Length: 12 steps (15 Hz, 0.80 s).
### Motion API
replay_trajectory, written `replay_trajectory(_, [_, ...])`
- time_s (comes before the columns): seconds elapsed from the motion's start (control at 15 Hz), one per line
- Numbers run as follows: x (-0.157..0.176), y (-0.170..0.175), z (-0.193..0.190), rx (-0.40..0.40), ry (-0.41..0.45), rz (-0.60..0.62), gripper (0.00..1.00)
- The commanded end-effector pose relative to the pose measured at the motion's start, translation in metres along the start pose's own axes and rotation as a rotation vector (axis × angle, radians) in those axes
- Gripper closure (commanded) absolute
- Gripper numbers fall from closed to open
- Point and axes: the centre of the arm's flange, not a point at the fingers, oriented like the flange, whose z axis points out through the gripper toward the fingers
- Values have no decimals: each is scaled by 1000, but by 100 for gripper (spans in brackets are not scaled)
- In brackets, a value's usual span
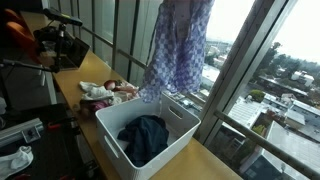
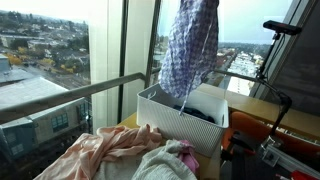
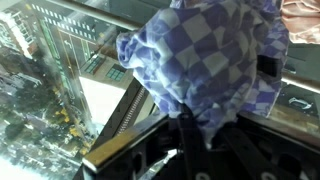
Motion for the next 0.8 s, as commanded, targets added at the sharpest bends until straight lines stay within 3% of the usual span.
replay_trajectory(0.0, [15, 55, -23, -36, -33, 40, 98])
replay_trajectory(0.2, [0, 66, -7, -32, -62, 64, 98])
replay_trajectory(0.33, [-11, 68, 39, -30, -96, 68, 98])
replay_trajectory(0.73, [-49, 32, 175, 47, -228, 46, 98])
